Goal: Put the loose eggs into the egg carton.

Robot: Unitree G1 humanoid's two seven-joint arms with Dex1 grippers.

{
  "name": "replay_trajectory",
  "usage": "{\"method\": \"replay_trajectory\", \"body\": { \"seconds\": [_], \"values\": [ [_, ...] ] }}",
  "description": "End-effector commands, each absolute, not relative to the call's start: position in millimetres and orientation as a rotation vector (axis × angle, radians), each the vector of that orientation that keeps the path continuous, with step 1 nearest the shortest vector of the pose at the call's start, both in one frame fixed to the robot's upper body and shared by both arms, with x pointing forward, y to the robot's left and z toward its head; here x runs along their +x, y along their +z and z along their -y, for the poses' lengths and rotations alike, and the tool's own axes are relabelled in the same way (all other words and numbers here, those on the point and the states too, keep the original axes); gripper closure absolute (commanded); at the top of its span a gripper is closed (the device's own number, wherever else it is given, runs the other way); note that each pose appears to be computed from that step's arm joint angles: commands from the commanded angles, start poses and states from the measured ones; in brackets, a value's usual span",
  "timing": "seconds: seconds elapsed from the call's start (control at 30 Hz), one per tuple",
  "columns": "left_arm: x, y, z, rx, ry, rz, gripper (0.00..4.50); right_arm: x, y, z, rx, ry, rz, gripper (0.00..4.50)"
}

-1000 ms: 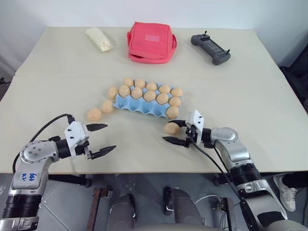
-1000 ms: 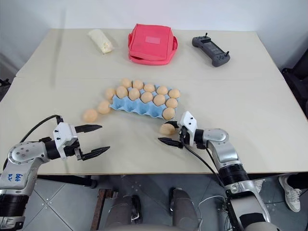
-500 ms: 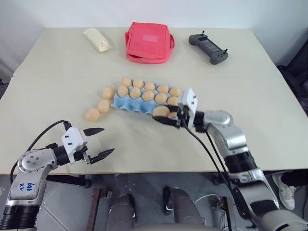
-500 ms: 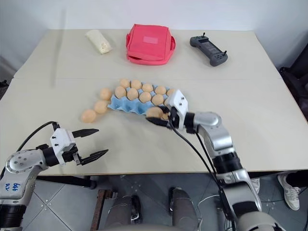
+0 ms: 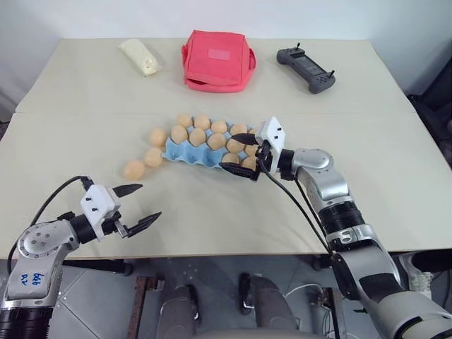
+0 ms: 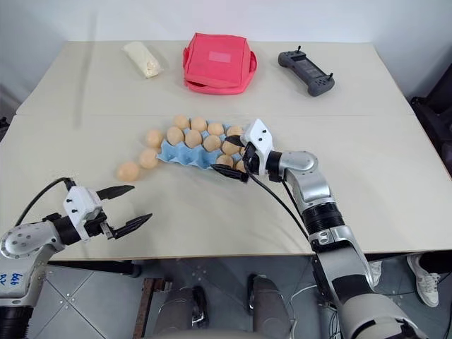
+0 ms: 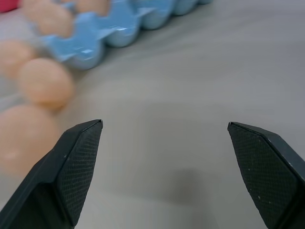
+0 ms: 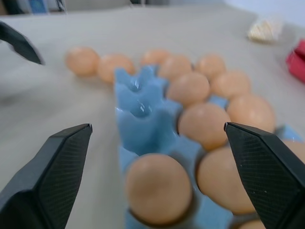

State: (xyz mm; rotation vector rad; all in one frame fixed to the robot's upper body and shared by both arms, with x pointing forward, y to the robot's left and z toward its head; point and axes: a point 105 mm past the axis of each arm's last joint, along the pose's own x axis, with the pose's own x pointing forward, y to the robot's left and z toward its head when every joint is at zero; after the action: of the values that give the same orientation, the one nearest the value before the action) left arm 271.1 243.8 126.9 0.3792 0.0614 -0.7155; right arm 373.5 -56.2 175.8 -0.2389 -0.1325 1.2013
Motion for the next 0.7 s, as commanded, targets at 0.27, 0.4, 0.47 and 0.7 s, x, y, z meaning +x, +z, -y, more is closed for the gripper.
{"method": "replay_trajectory", "body": {
  "seconds": [0.27, 0.4, 0.47, 0.7],
  "values": [
    [242, 134, -309, 0.215, -0.409, -0.084, 0.0, 336, 174, 123, -0.326, 1.321, 0.25, 0.04],
    [242, 121, -323, 0.216, -0.33, -0.114, 0.0, 333, 164, 142, -0.323, 1.323, 0.174, 0.04],
    [252, 119, -318, 0.219, -0.333, -0.095, 0.0, 334, 164, 143, -0.324, 1.314, 0.179, 0.04],
    [292, 131, -287, 0.238, -0.408, -0.004, 0.0, 333, 164, 137, -0.293, 1.323, 0.215, 0.04]
  ]
}}
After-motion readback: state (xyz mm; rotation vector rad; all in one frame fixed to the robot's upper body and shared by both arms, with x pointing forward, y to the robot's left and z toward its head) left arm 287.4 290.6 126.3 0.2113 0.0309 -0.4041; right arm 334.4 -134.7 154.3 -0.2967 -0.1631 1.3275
